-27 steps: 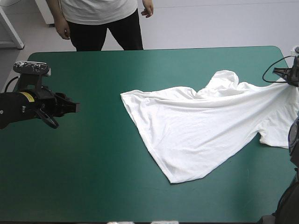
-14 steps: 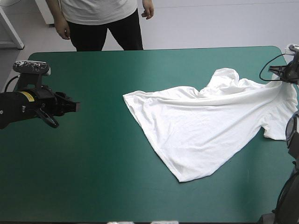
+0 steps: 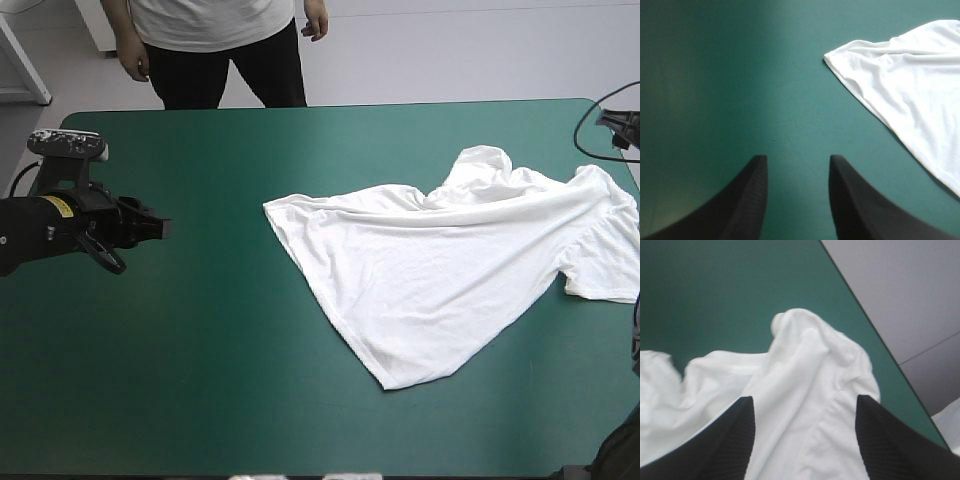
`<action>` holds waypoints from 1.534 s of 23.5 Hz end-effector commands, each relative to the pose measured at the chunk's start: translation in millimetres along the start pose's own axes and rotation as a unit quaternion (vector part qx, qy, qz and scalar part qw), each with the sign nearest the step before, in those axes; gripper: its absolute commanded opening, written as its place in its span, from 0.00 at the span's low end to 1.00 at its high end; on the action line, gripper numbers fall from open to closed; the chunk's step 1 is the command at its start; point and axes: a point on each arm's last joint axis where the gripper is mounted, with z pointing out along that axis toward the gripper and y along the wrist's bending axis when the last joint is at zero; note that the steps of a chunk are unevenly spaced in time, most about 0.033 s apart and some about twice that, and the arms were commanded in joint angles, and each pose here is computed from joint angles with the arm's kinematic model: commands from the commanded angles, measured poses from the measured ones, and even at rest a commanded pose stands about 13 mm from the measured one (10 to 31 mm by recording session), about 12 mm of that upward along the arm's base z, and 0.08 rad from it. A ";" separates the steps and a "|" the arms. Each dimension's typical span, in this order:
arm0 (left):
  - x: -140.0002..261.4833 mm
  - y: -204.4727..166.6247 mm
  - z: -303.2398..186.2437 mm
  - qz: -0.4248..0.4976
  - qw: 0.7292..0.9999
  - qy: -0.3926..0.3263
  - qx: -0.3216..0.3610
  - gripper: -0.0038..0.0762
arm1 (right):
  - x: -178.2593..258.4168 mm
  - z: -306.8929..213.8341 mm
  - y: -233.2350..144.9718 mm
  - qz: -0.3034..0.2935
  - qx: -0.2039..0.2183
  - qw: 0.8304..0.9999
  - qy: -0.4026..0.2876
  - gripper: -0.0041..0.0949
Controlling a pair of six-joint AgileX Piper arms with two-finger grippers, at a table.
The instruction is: Fold the cloth
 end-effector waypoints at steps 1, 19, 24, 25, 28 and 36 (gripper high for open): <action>-5.5 -0.8 -10.7 0.007 0.999 -0.038 0.002 0.41 | 8.1 -77.5 32.6 -0.036 -0.041 0.997 -0.053 0.60; -22.5 3.6 52.6 0.081 0.996 0.044 -0.006 0.43 | 242.7 -173.6 102.4 -0.255 -0.147 0.952 0.083 0.55; -53.7 -12.3 115.9 0.115 0.989 0.089 0.025 0.43 | 242.1 -173.5 102.7 -0.265 -0.148 0.950 0.078 0.55; -59.5 -16.8 122.7 0.124 0.988 0.088 0.027 0.43 | 241.8 -173.5 103.0 -0.265 -0.149 0.950 0.077 0.55; -71.0 -31.6 157.4 0.145 0.983 0.106 0.027 0.43 | 241.8 -173.5 103.0 -0.261 -0.149 0.951 0.077 0.55; -89.2 -50.8 230.2 0.145 0.976 0.154 0.047 0.51 | 242.3 -173.7 103.2 -0.248 -0.150 0.954 0.081 0.55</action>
